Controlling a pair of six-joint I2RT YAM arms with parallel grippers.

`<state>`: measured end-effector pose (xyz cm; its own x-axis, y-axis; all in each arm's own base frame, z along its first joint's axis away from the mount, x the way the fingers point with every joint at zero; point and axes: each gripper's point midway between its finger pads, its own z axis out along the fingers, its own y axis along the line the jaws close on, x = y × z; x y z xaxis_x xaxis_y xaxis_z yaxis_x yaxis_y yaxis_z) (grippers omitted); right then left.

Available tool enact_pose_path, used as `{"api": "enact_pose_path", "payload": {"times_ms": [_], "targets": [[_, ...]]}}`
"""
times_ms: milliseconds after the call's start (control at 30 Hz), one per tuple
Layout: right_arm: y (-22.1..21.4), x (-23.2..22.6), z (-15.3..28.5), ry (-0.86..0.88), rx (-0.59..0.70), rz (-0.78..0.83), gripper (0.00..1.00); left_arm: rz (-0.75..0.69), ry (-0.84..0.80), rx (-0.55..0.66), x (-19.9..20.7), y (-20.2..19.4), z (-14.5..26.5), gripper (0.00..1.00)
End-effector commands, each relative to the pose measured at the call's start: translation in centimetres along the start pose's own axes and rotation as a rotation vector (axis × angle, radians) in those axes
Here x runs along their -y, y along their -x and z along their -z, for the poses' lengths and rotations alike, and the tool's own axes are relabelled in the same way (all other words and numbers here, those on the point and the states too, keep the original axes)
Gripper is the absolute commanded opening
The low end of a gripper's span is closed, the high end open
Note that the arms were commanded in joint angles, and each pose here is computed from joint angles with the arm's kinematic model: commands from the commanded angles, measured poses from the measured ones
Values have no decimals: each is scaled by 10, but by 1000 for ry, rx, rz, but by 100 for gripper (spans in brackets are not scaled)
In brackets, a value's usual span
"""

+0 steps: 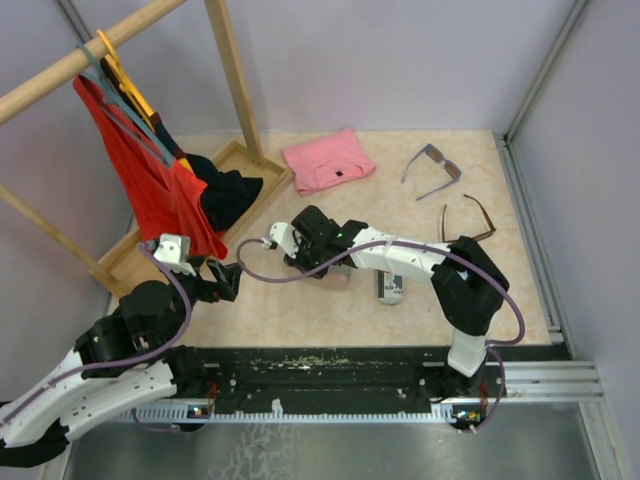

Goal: Organize the sunglasses
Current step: Adjust the sunglasses case at the center of the board.

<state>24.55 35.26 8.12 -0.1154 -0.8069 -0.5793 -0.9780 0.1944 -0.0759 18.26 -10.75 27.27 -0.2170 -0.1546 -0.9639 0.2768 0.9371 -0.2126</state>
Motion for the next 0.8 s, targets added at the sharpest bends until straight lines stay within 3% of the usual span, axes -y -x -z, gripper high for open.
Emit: {"api": "enact_pose_path", "payload": {"times_ms": [0,367,533,767], "targets": [[40,53,35,-326,159,-271,7,2,2,4,-1,0,0,99],[39,91,44,-572,251,-912,5,2,-12,1,2,-1,0,99],[35,105,39,-657,222,-1052,5,3,-16,1,3,-1,0,99],[32,111,17,-637,259,-1169,8,5,-24,-1,4,-1,0,99]]}}
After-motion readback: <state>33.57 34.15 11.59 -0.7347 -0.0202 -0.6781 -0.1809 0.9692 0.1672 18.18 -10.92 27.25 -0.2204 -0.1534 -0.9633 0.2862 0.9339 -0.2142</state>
